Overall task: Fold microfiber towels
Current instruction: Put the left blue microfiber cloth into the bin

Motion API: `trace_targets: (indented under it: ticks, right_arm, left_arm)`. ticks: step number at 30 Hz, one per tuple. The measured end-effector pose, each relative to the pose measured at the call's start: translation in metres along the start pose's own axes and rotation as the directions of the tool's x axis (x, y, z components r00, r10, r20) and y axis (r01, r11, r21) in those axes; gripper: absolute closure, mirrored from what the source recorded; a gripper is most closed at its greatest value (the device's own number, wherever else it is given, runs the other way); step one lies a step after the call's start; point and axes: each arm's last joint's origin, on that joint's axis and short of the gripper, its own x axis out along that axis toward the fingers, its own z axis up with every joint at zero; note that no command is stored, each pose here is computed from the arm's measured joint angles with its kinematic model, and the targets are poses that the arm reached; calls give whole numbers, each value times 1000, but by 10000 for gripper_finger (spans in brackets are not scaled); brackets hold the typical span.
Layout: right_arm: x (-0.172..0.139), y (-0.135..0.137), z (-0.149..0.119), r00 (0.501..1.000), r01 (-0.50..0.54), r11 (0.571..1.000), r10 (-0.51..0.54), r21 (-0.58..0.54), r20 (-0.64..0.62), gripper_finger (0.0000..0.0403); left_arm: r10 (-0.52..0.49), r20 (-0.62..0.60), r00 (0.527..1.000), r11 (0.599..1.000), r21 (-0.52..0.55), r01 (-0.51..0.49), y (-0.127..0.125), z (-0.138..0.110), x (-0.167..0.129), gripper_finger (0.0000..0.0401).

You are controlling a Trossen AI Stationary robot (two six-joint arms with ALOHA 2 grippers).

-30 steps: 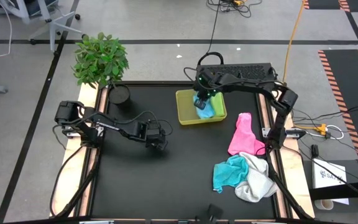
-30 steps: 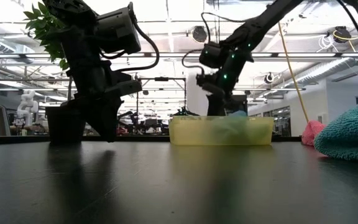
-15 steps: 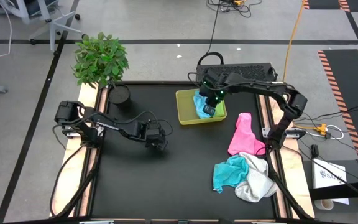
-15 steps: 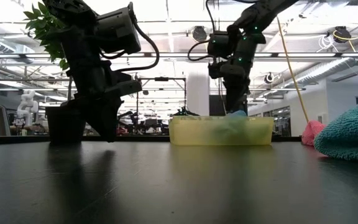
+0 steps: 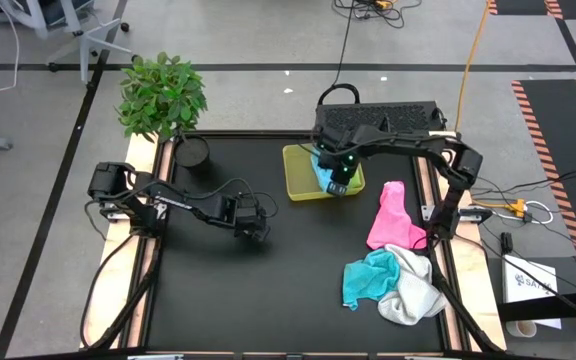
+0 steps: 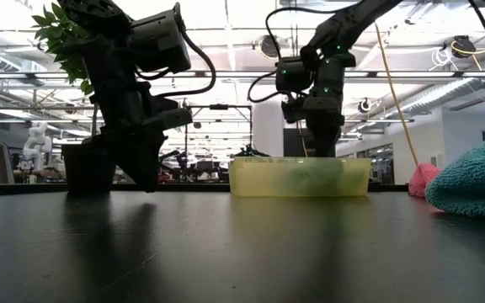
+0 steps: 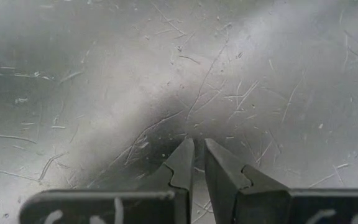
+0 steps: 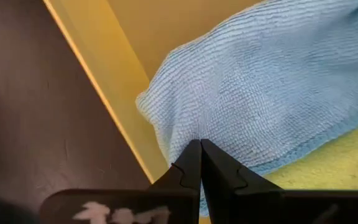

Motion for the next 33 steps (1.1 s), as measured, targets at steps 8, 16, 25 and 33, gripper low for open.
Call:
trace_targets:
  ticks: [8, 16, 25, 33]
  right_arm:
    - [28, 6, -12, 998, -55, 998, 55, 12, 6, 403]
    - [44, 2, -25, 998, -60, 997, 61, 40, -19, 403]
    - [-1, 8, -13, 986, -42, 999, 41, -1, 160, 403]
    - [-5, 4, -9, 977, -33, 999, 35, -15, 209, 403]
  left_arm:
    - [5, 8, 1000, 1000, 0, -5, 0, 0, 0, 366]
    - [5, 8, 1000, 1000, 0, -5, 0, 0, 0, 366]
    - [5, 8, 1000, 1000, -6, -5, 0, 0, 0, 366]
    - [4, 8, 1000, 1000, -7, -4, 0, 0, 0, 366]
